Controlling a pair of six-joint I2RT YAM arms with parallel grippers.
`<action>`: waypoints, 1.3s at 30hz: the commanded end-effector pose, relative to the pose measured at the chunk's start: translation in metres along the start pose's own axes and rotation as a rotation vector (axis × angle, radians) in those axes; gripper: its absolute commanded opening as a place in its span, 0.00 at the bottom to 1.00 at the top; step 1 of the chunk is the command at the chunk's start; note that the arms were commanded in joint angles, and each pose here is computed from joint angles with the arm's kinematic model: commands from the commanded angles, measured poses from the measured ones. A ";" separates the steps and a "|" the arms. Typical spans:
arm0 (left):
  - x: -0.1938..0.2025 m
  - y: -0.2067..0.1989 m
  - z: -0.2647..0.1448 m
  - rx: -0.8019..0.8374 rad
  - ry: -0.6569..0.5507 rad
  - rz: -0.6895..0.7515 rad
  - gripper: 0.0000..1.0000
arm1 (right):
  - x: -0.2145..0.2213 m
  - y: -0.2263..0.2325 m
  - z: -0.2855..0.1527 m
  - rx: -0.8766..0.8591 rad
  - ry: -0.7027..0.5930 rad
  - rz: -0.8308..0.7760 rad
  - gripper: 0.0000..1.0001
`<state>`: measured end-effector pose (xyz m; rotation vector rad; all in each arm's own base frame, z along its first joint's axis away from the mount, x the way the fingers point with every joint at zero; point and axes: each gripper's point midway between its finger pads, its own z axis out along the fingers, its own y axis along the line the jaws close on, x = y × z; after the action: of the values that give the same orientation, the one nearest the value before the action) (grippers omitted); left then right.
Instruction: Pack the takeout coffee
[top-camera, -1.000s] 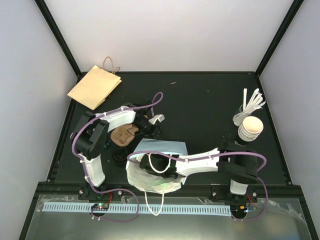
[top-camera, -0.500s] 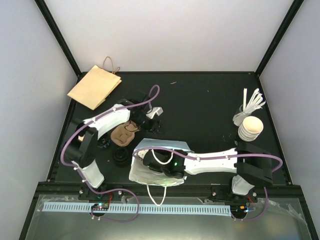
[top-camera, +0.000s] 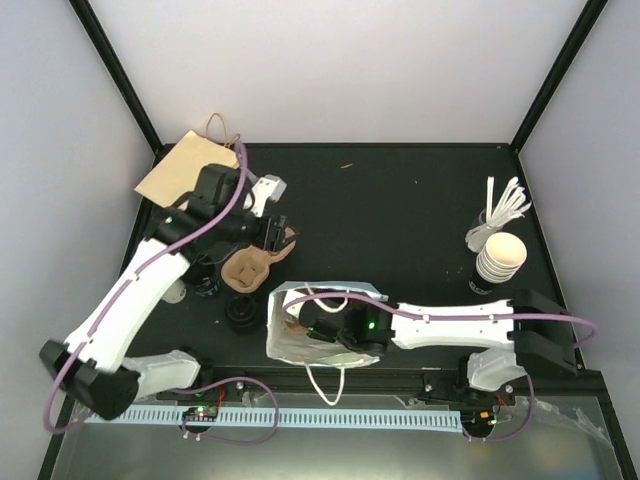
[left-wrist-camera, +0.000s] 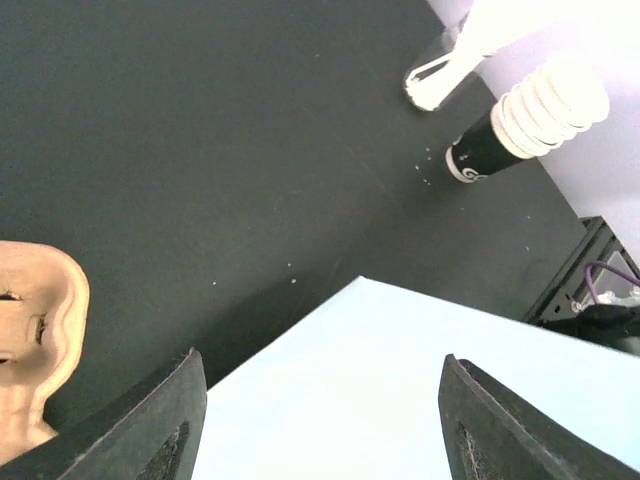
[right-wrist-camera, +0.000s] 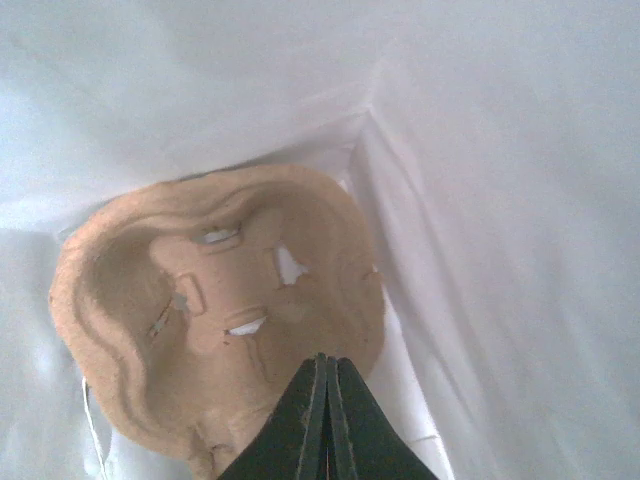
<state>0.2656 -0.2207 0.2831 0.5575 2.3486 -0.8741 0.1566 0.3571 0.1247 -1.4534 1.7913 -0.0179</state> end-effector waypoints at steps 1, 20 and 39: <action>0.025 -0.010 -0.039 -0.015 -0.037 0.034 0.66 | -0.017 -0.014 -0.021 -0.006 -0.053 0.012 0.05; 0.082 -0.053 -0.081 0.188 -0.155 0.173 0.58 | -0.039 -0.026 -0.048 -0.061 -0.102 0.018 0.05; 0.073 -0.048 -0.051 0.055 -0.039 0.337 0.37 | -0.054 -0.037 -0.084 -0.105 -0.190 0.051 0.05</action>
<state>0.1596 -0.2082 0.2737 0.8998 2.1734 -0.8552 0.1422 0.3468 0.1934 -1.4759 1.7459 0.1450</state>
